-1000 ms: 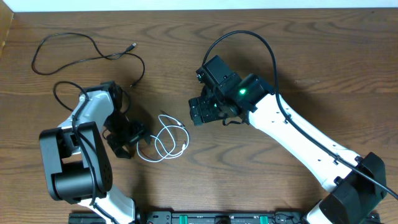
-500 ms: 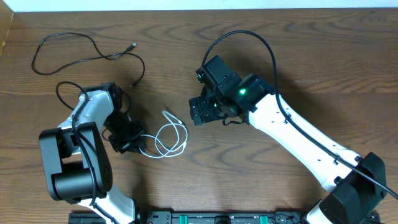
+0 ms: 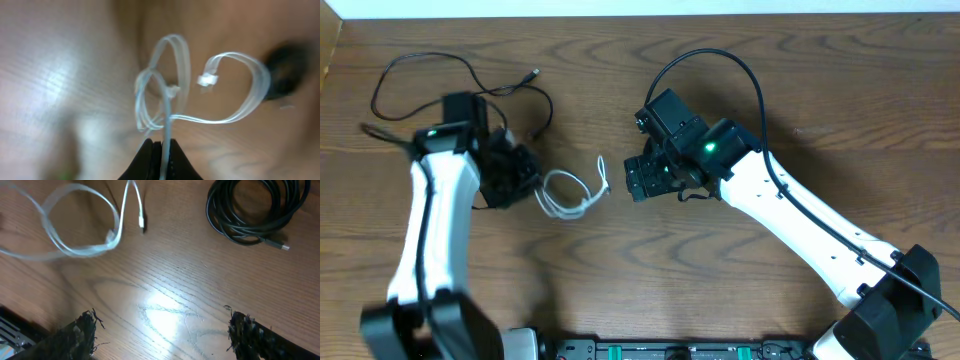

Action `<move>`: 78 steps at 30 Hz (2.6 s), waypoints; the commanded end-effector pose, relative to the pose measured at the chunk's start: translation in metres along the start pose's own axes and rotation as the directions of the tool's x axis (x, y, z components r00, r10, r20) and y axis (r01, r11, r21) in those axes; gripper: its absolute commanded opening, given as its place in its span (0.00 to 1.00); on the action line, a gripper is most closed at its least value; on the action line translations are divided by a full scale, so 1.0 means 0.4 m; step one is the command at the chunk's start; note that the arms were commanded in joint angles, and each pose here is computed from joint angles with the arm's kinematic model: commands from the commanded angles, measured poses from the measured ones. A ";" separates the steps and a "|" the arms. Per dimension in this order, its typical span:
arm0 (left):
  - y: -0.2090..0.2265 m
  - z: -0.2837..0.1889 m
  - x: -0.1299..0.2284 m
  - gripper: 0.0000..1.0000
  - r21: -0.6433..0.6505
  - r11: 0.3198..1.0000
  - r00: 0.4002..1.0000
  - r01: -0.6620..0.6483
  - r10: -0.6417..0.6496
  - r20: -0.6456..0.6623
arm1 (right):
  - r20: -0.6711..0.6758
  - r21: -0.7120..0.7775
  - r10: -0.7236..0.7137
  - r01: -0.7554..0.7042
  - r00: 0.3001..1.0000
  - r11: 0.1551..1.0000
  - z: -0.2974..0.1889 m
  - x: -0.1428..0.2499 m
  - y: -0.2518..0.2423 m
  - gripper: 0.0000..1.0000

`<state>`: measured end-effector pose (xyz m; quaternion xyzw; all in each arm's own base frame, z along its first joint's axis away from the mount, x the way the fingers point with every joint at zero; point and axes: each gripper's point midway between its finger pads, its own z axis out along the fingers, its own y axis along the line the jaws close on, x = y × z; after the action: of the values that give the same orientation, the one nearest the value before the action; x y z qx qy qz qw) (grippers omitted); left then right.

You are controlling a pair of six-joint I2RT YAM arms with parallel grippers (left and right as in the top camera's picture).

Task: Untangle cables
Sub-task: 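Carry the white cable with the left gripper to the far left edge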

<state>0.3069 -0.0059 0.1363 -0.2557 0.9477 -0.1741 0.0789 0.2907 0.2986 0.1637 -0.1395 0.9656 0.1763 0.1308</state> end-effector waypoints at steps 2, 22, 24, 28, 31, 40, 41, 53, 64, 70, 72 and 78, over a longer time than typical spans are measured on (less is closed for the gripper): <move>-0.090 -0.128 -0.076 0.08 0.113 0.984 0.960 -0.138 0.105 0.261 | 0.016 -0.001 -0.018 0.018 1.000 1.000 -0.017 -0.006 0.001 0.82; -0.172 -0.495 -0.369 0.08 -0.124 0.972 0.682 -0.201 0.229 0.695 | 0.022 0.000 -0.019 0.019 1.000 1.000 -0.017 -0.009 0.001 0.82; -0.144 -0.487 -0.405 0.08 -0.148 0.974 0.676 -0.174 0.227 0.701 | 0.023 0.004 -0.020 0.020 1.000 1.000 -0.017 -0.010 -0.001 0.82; -0.080 -0.473 -0.455 0.08 -0.155 0.982 0.685 -0.111 0.189 0.703 | 0.022 0.013 -0.032 0.032 0.999 0.999 -0.017 -0.009 -0.005 0.82; -0.018 -0.453 -0.483 0.08 -0.166 0.985 0.707 -0.056 0.157 0.689 | 0.029 0.021 -0.037 0.036 0.999 0.999 -0.017 -0.012 -0.008 0.82; 0.102 -0.360 -0.589 0.08 -0.206 0.978 0.738 0.007 0.134 0.661 | 0.033 0.020 -0.038 0.037 0.999 0.999 -0.017 -0.015 -0.007 0.80; 0.114 -0.345 -0.598 0.08 -0.208 0.978 0.745 0.014 0.128 0.655 | 0.034 0.020 -0.038 0.037 0.999 0.999 -0.017 -0.015 -0.007 0.80; -0.064 -0.315 -0.614 0.08 0.131 0.947 0.748 -0.295 0.143 0.648 | 0.067 0.004 -0.042 0.042 0.997 0.999 -0.018 -0.036 0.004 0.80; 0.222 -0.197 -0.650 0.09 -0.174 0.984 0.814 -0.049 0.140 0.563 | 0.057 0.008 -0.042 0.041 0.997 0.999 -0.017 -0.029 0.002 0.80; 0.457 -0.104 -0.631 0.11 -0.281 0.950 0.885 0.138 0.010 0.466 | 0.057 0.007 -0.043 0.043 0.997 0.999 -0.017 -0.028 0.003 0.79; 0.528 -0.098 -0.624 0.11 -0.322 0.927 0.888 0.194 -0.026 0.459 | 0.063 0.004 -0.044 0.044 0.997 0.999 -0.017 -0.032 0.005 0.79; 0.621 -0.124 -0.642 0.11 -0.324 0.911 0.858 0.255 -0.059 0.510 | 0.083 -0.006 -0.046 0.047 0.995 0.999 -0.018 -0.044 0.012 0.78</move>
<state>0.4018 0.3278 0.0890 -0.3851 0.8920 0.0508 0.2312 0.3027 0.3042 0.1692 -0.1486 0.9587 0.1807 0.1620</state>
